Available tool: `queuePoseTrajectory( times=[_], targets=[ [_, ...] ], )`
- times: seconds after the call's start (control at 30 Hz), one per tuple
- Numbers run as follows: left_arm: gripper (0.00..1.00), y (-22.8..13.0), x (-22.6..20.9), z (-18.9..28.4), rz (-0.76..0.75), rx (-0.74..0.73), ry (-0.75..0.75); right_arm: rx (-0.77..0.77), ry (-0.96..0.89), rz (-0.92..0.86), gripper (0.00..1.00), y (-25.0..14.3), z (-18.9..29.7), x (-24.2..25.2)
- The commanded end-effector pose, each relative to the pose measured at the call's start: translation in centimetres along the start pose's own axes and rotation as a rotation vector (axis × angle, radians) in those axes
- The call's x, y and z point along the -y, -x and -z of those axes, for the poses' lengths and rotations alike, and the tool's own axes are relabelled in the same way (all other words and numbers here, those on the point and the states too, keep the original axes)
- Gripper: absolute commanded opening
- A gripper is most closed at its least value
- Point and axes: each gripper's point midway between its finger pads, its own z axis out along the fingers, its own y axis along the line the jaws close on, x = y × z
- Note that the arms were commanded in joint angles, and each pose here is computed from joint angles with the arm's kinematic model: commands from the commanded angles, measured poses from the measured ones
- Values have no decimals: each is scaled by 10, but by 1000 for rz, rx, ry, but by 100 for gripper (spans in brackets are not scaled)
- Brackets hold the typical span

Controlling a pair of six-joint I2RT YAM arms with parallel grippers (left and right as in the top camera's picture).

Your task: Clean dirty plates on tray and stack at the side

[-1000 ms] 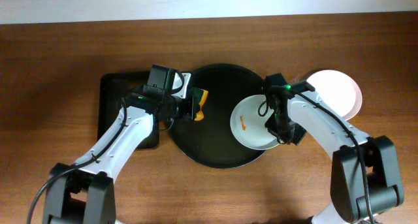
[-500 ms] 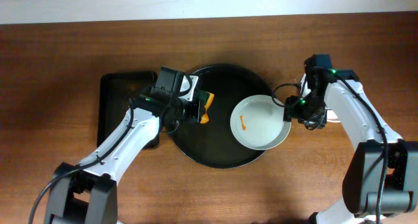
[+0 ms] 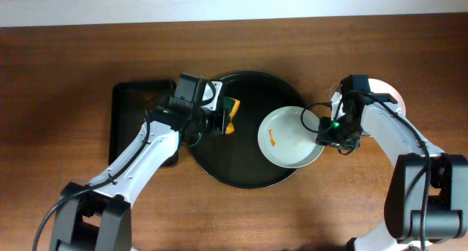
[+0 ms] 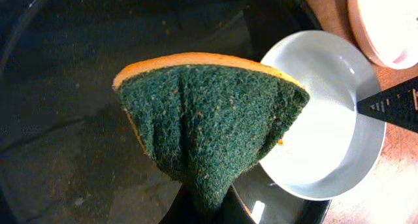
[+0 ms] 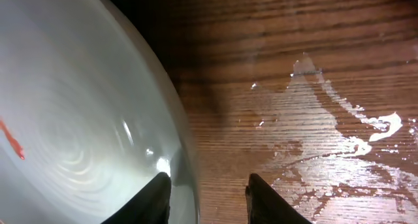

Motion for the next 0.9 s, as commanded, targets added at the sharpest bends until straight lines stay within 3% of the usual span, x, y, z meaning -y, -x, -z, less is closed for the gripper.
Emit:
queuePoseTrajectory(
  times=[0.0,0.2,0.27,0.37,0.43,0.6,0.87],
  targets=[
    [2,2,1,-2,2,8,-2,2,16,27,39,-2,0,-9],
    [1,-12,41,-37,-43,-22,-69,4,14,34,39,-2,-1,-11],
    [1,-23,56,-52,-48,-50,-88,6,14,34,22,-1,-1,-11],
    [1,-38,77,-69,-71,-80,-117,7,14,34,17,-1,-1,-11],
    [1,-40,88,-74,-97,-74,-136,7,14,34,4,-1,-1,-11],
    [1,-38,92,-89,-48,-57,-149,7,14,34,4,-1,-1,-11],
    [1,-73,104,-106,5,-209,-288,11,14,35,4,0,-1,-11]
  ],
)
